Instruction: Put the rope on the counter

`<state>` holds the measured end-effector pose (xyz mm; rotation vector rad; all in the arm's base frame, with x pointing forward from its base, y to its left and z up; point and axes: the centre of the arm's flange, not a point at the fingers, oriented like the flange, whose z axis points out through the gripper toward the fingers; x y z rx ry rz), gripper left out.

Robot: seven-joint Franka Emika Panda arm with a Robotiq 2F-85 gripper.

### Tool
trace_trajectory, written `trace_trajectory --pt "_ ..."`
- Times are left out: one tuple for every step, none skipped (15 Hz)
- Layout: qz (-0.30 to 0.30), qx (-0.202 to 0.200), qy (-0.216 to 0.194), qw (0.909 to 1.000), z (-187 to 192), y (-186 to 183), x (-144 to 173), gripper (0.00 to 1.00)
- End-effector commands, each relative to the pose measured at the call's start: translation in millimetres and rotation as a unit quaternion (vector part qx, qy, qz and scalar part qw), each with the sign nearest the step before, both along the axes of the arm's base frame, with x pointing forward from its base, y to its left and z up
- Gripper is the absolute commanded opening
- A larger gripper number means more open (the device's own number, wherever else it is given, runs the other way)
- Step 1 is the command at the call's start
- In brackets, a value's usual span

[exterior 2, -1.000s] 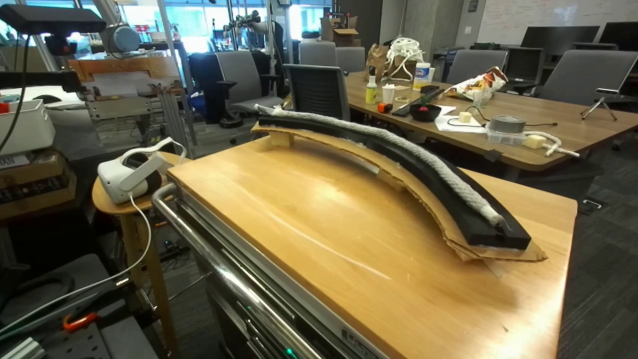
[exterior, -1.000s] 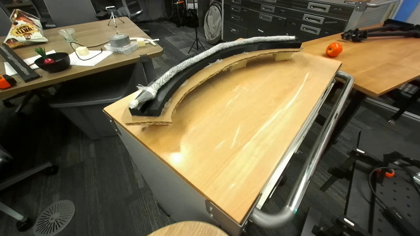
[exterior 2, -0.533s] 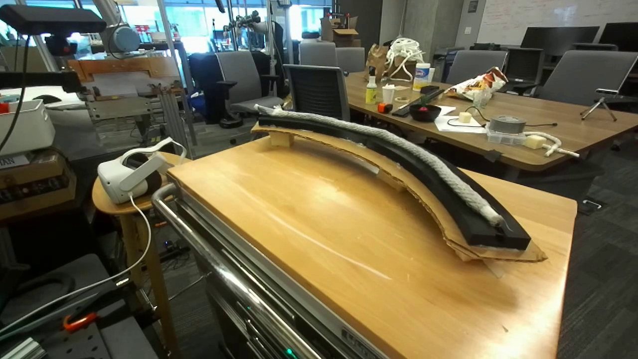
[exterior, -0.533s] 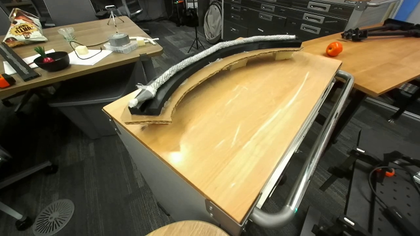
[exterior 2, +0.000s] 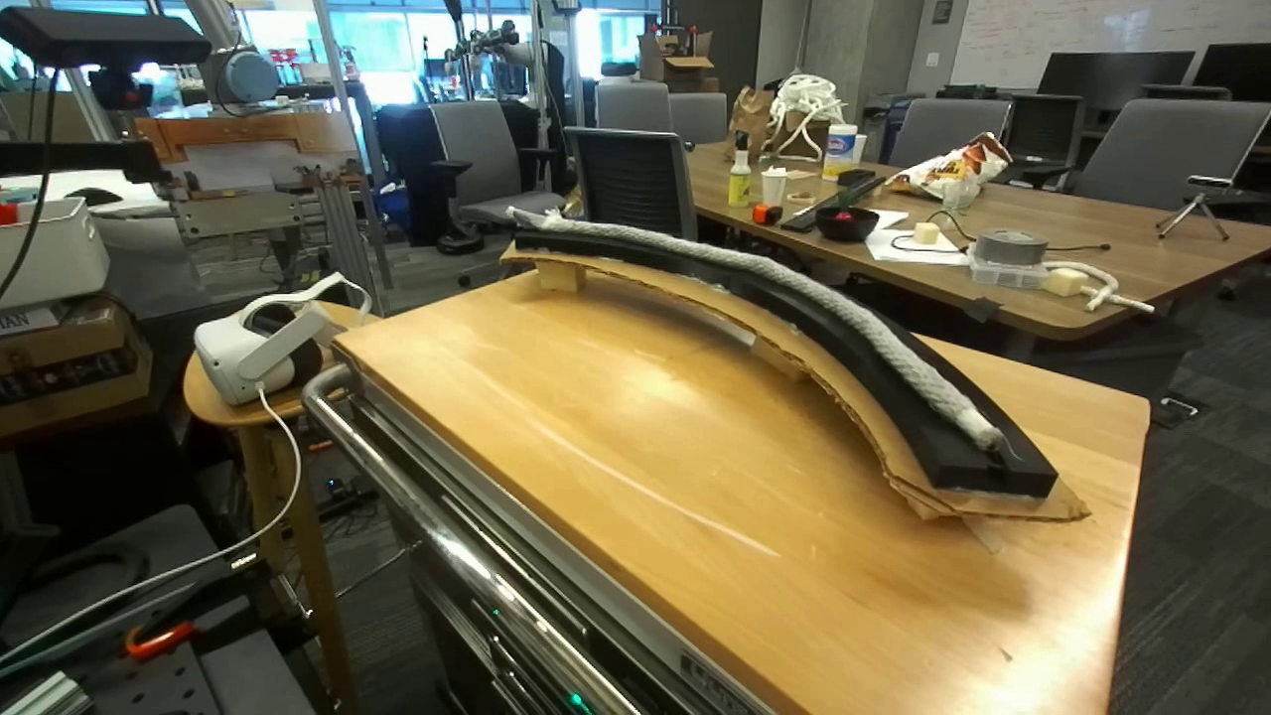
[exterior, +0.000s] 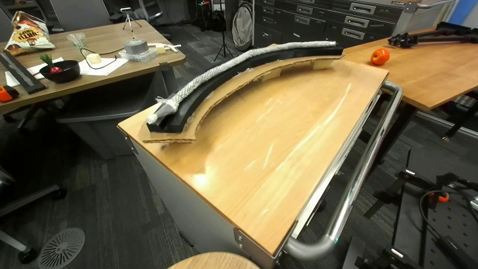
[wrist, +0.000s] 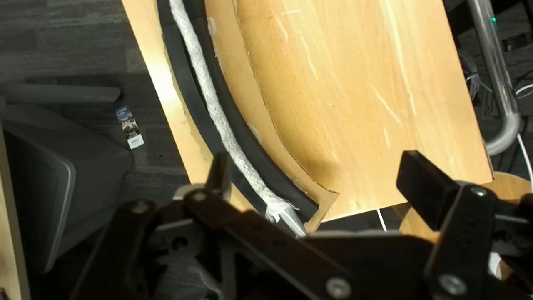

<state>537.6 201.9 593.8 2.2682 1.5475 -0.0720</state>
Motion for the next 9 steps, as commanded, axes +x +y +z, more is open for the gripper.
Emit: trace_trajectory --pt "0.099 -0.006 0.001 0.9951 8 12 18 1.00" --pt "0.124 -0.004 0.003 0.9922 8 15 21 1.00" --pt "0.149 0.008 0.003 0.9888 11 19 25 1.00" --pt "0.169 0.027 0.002 0.9853 15 24 29 1.00" --pt "0.124 0.004 0.006 0.9922 0 17 15 1.00" --pt "0.129 0.006 0.007 0.9916 0 17 16 1.00" --pt "0.128 0.005 0.010 0.9918 -3 17 16 1.00" --pt "0.127 0.004 0.011 0.9918 -5 17 16 1.00" --pt "0.127 0.004 0.012 0.9918 -6 17 16 1.00"
